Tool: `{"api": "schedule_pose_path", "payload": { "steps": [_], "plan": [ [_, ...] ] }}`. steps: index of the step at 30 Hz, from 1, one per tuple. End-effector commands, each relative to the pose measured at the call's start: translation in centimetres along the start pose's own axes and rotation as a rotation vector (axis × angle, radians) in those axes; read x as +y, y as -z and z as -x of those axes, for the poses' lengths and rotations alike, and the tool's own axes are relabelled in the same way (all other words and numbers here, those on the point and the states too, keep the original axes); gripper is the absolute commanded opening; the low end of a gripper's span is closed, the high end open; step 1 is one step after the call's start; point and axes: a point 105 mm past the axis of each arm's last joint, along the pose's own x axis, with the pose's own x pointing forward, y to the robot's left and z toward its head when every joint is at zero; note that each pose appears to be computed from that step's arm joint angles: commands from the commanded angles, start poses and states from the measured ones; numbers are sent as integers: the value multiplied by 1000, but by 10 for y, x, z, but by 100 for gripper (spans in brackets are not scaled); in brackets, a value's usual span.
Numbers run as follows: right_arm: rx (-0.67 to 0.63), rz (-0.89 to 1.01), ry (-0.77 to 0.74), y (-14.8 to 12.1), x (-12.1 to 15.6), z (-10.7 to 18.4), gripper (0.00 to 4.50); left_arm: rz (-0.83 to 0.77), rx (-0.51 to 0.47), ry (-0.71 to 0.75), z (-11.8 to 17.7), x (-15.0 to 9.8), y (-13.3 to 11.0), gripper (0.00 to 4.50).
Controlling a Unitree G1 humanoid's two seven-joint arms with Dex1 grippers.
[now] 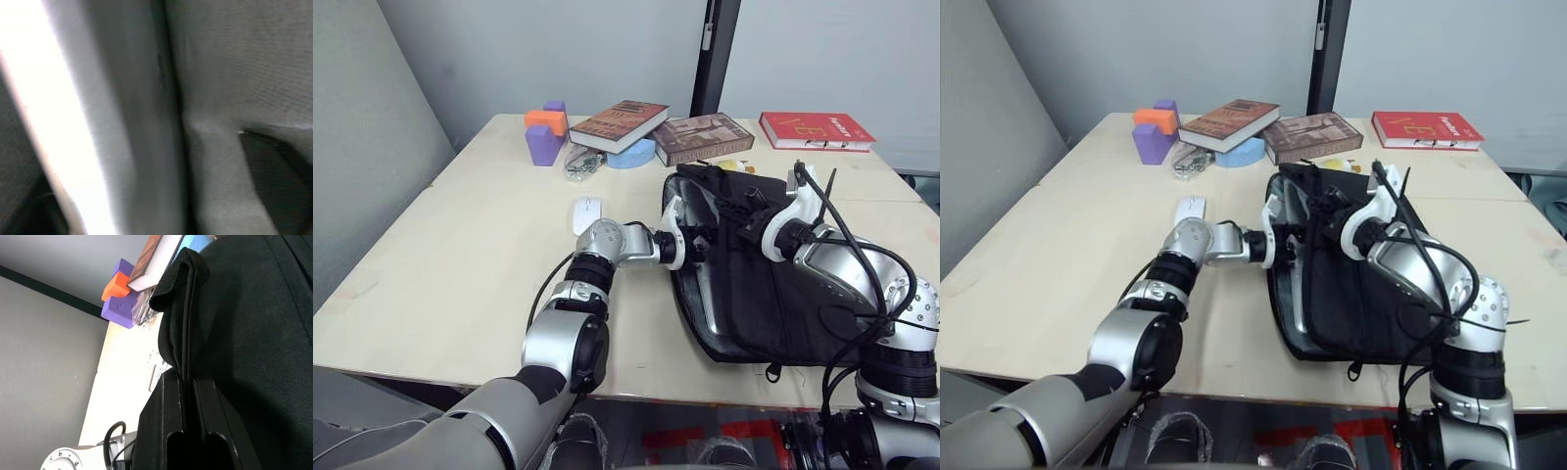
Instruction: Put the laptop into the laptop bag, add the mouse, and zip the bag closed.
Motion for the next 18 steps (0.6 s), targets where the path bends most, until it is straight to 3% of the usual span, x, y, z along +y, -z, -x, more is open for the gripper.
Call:
{"api": "schedule_pose_path", "payload": {
  "steps": [1, 11, 18],
  "plan": [
    [-34, -5, -34, -8, 8, 5, 0, -66, -64, 60, 22, -17, -21, 447],
    [-12, 10, -41, -8, 7, 2, 0, -202, -160, -24, 102, -10, -48, 447],
    [16, 147, -1, -10, -2, 1, 0, -517, -180, 44, 150, -43, -43, 447]
  ]
}}
